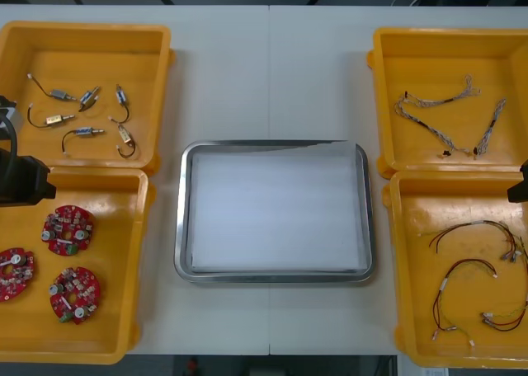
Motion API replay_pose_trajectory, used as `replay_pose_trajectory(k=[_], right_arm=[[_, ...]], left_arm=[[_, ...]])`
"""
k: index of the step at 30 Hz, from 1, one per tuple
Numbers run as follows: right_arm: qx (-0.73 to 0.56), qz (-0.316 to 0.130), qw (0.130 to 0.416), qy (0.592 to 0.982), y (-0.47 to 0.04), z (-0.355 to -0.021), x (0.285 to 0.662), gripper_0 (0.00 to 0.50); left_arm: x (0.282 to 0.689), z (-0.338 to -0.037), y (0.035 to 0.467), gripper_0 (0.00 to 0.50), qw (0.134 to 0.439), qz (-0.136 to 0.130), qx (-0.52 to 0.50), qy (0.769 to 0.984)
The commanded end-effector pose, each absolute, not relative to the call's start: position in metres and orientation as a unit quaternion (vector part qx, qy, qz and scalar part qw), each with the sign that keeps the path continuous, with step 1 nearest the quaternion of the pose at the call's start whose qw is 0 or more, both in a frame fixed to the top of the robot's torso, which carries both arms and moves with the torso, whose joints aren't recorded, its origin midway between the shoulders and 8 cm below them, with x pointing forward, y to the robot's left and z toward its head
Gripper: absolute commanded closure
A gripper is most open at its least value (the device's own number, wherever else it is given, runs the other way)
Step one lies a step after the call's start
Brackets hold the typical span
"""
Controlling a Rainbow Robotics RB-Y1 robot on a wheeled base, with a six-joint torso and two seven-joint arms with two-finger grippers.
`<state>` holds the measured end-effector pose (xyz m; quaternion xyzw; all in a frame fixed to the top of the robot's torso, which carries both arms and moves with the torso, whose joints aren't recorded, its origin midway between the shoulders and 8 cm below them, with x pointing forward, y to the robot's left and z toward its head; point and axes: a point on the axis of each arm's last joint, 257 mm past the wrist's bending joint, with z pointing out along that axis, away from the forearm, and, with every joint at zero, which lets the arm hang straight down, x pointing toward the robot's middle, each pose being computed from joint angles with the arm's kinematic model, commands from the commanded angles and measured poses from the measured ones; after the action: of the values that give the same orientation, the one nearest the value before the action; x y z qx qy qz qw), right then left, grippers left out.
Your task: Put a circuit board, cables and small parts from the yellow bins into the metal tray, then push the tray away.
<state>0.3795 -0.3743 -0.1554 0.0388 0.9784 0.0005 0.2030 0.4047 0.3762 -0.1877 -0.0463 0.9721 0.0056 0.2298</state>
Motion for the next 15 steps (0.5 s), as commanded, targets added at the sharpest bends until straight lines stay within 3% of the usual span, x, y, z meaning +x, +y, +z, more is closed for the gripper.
replay_pose_trajectory(k=[1, 15], right_arm=[[0.011, -0.003, 0.22, 0.975, -0.374, -0.1468, 0.3819, 0.0], [0.011, -0.003, 0.22, 0.975, -0.374, -0.1468, 0.3819, 0.0]], left_arm=[[0.4045, -0.1749, 0.3918, 0.0, 0.236, 0.034, -0.014, 0.971], [0.4045, -0.1749, 0.3918, 0.0, 0.236, 0.034, -0.014, 0.971]])
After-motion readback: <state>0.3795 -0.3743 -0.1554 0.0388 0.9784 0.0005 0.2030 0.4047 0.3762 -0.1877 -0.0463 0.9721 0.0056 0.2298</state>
